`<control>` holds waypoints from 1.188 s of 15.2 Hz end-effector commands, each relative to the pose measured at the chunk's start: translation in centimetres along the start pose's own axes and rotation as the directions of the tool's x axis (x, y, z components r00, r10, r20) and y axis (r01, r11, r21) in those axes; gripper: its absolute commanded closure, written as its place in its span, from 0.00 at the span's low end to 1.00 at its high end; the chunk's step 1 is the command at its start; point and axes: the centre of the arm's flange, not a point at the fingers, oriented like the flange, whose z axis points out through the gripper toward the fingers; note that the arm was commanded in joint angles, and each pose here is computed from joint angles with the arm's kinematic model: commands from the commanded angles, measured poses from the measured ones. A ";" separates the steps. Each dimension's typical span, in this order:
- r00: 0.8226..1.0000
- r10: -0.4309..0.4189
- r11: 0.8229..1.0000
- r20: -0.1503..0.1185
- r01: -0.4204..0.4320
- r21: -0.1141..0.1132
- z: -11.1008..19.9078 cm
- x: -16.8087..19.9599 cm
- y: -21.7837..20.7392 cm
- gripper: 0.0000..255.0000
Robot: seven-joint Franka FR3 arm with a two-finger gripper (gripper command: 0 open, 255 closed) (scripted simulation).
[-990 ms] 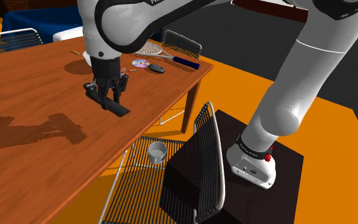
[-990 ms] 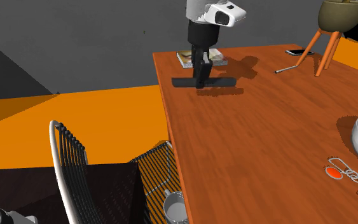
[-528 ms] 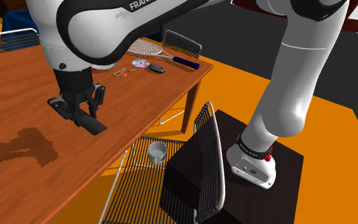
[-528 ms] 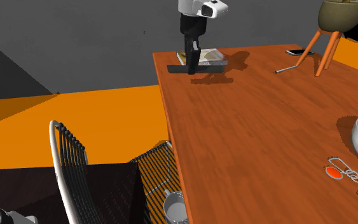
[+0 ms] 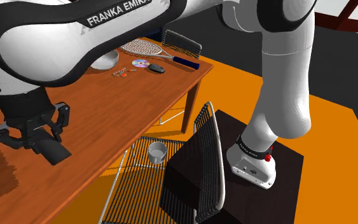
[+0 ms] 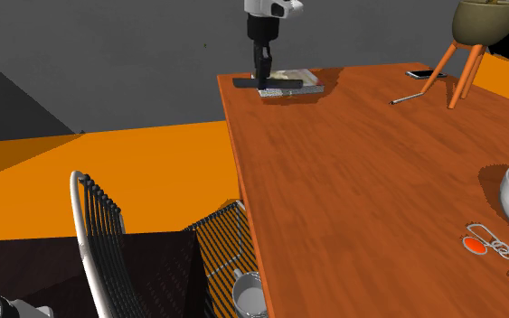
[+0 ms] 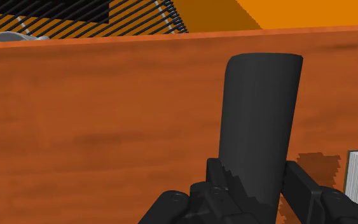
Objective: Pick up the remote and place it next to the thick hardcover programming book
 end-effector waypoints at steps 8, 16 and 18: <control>1.000 0.002 1.000 -0.001 -0.002 -0.001 4.2 -0.4 -1.5 1.00; 1.000 0.002 1.000 -0.001 -0.002 -0.001 8.4 -0.3 -1.1 1.00; 1.000 0.002 1.000 -0.001 -0.002 -0.001 8.7 -0.3 -1.1 1.00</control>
